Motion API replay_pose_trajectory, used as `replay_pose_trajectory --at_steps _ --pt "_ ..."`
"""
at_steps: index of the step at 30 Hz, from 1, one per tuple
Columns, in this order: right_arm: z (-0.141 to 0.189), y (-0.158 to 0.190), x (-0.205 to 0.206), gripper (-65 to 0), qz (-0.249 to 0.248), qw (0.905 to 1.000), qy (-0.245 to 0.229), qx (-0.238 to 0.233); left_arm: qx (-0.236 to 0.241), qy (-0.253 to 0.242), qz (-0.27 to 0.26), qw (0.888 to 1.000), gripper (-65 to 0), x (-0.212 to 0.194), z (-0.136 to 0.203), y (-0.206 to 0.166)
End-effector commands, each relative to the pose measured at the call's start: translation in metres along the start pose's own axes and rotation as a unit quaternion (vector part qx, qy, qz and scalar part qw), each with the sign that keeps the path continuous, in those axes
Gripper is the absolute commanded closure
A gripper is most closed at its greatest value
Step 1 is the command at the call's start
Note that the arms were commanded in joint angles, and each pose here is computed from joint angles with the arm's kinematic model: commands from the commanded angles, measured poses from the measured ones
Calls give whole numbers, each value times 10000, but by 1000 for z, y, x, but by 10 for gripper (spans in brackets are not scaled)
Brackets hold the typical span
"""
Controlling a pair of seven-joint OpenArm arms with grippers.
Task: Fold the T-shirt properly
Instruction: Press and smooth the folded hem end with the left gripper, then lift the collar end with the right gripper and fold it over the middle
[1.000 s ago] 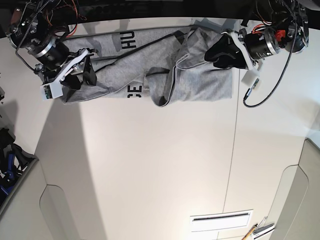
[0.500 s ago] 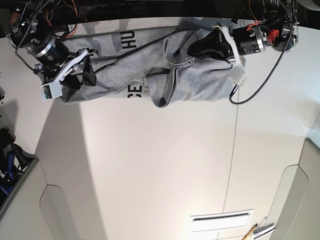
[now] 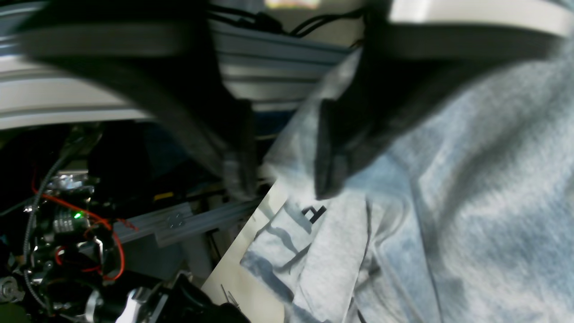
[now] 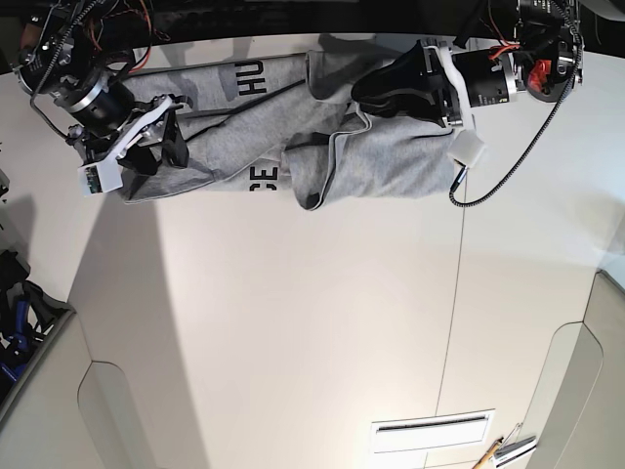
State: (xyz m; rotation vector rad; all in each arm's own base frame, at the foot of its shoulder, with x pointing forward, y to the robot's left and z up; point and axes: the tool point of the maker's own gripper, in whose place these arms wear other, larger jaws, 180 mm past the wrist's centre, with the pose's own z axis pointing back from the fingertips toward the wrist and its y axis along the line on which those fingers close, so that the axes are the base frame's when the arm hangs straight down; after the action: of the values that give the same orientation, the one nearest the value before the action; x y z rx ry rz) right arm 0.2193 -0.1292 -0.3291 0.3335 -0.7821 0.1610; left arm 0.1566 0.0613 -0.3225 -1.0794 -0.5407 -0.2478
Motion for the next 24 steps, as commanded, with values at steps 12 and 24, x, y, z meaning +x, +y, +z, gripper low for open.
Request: replay_pose_trajectory --at_steps 12,24 --pt "3 58 87 0 283 9791 -1383 1465 950 -202 -592 9935 -119 23 31 21" --pt "-78 214 89 0 1918 9338 -760 2924 2584 331 -546 9639 0 -5 64 92"
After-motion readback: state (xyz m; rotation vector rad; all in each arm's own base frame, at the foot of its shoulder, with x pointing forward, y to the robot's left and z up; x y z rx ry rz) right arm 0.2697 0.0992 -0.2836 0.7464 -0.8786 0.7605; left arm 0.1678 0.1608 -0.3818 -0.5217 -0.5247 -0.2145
